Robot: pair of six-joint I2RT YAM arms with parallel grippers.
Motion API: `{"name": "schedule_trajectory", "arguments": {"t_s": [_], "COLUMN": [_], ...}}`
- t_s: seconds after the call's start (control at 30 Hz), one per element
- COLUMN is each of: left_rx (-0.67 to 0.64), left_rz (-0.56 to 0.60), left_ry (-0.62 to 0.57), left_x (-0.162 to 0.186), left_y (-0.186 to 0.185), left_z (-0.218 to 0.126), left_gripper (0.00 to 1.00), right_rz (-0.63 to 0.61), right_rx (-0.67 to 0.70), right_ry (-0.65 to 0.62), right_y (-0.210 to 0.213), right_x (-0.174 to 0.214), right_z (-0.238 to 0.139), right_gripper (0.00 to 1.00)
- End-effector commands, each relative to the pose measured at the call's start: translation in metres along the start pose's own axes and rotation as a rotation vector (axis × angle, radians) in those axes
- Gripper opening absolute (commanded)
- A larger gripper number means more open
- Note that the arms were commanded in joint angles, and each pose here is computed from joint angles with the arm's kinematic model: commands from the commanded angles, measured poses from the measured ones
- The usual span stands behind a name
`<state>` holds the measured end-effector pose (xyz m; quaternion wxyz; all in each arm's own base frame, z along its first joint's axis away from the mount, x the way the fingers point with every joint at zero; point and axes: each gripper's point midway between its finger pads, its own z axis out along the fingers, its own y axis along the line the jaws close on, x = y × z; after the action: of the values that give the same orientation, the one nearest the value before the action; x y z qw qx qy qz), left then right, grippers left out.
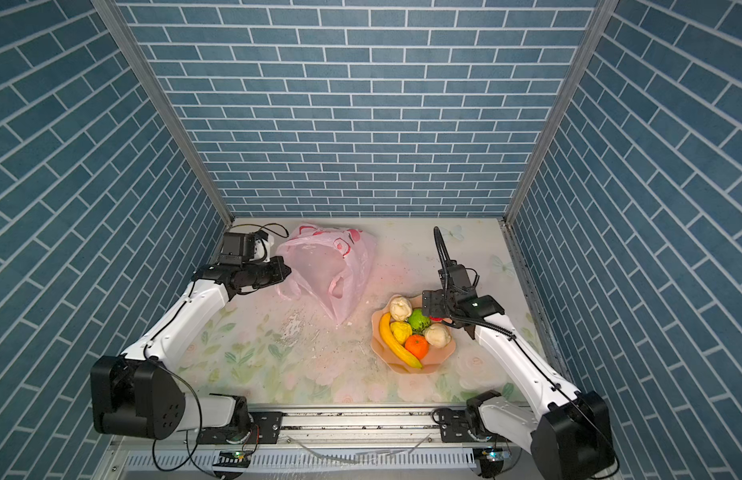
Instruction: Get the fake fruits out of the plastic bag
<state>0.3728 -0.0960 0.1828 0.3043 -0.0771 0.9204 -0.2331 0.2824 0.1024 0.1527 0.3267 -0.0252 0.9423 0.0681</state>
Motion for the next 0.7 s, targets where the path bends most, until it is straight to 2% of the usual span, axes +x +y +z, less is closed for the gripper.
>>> {"name": "schedule_trajectory", "arguments": {"t_s": [0.0, 0.3, 0.47, 0.53, 0.67], "left_rx": [0.013, 0.03, 0.029, 0.022, -0.001], "left_rz": [-0.01, -0.039, -0.032, -0.028, -0.004], "left_ry": [-0.056, -0.136, -0.16, -0.162, -0.154], "left_x": [-0.022, -0.06, -0.073, -0.076, -0.078], "left_y": [-0.009, -0.027, -0.032, -0.032, -0.03], "left_z": [0.002, 0.036, 0.052, 0.056, 0.055], "left_gripper": [0.09, 0.09, 0.15, 0.22, 0.53], "right_rz": [0.009, 0.006, 0.01, 0.014, 0.016], "right_rx": [0.011, 0.006, 0.007, 0.008, 0.008], "right_ry": [-0.059, -0.107, -0.132, -0.138, -0.146], "right_y": [-0.005, -0.009, -0.011, -0.012, -0.012], "right_x": [-0.012, -0.01, -0.01, -0.01, -0.009], "right_z": [-0.02, -0.038, -0.042, -0.043, -0.043], "right_gripper": [0.96, 0.96, 0.96, 0.96, 0.97]}}
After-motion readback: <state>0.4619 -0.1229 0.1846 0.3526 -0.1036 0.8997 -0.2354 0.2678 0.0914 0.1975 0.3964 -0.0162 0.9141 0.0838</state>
